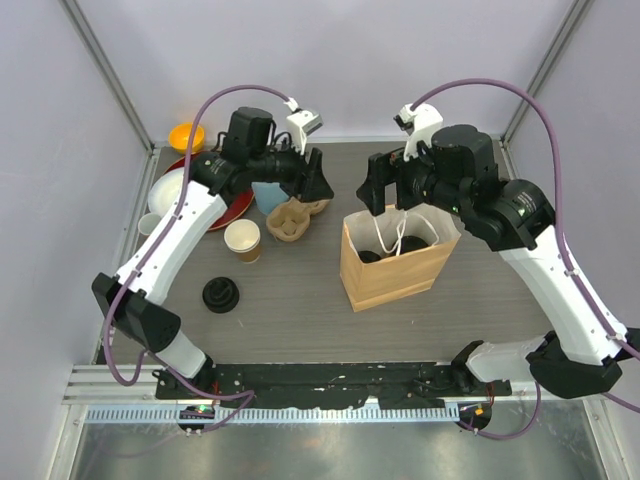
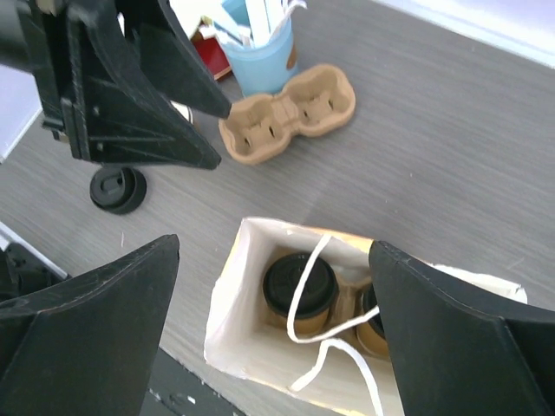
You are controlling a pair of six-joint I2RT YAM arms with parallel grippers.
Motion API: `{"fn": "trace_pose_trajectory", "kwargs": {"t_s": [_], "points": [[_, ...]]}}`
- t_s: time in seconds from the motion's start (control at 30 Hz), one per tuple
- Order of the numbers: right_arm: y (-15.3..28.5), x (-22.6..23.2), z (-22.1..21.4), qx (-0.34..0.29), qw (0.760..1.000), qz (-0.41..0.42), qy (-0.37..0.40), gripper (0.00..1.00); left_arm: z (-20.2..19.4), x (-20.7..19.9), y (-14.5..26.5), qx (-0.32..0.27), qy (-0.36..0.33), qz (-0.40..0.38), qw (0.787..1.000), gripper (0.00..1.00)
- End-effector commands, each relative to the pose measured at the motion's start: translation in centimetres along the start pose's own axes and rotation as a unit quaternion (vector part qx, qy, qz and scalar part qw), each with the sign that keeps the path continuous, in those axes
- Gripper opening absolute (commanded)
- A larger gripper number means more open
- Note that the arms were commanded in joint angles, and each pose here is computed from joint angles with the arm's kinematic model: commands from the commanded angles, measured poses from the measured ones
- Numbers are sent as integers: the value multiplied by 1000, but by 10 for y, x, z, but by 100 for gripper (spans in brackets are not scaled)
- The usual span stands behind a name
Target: Pack the takeout coffee
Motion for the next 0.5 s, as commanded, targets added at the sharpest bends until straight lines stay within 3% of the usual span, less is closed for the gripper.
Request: {"fn": "trace_pose_trajectory", "kwargs": {"t_s": [0.0, 0.2, 0.47], "points": [[8, 13, 51, -112, 993, 25, -1, 97, 9, 4, 22, -23, -13, 22, 999, 55], [-9, 31, 79, -152, 986, 61, 4, 98, -2, 18, 37, -16, 1, 56, 998, 56], [-56, 53, 91, -145, 984, 104, 1, 97, -34, 53, 70, 24, 9, 145, 989, 60]]}}
Point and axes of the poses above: each gripper's point midway between its finger pads, its own y axis back along the fingers, its own x axis along the line the jaws close on, z = x × y, the point moved 1 cm from there along y, back along the fingers, and after that the axes turned 7 degrees about -y, right-handed, at the moved point
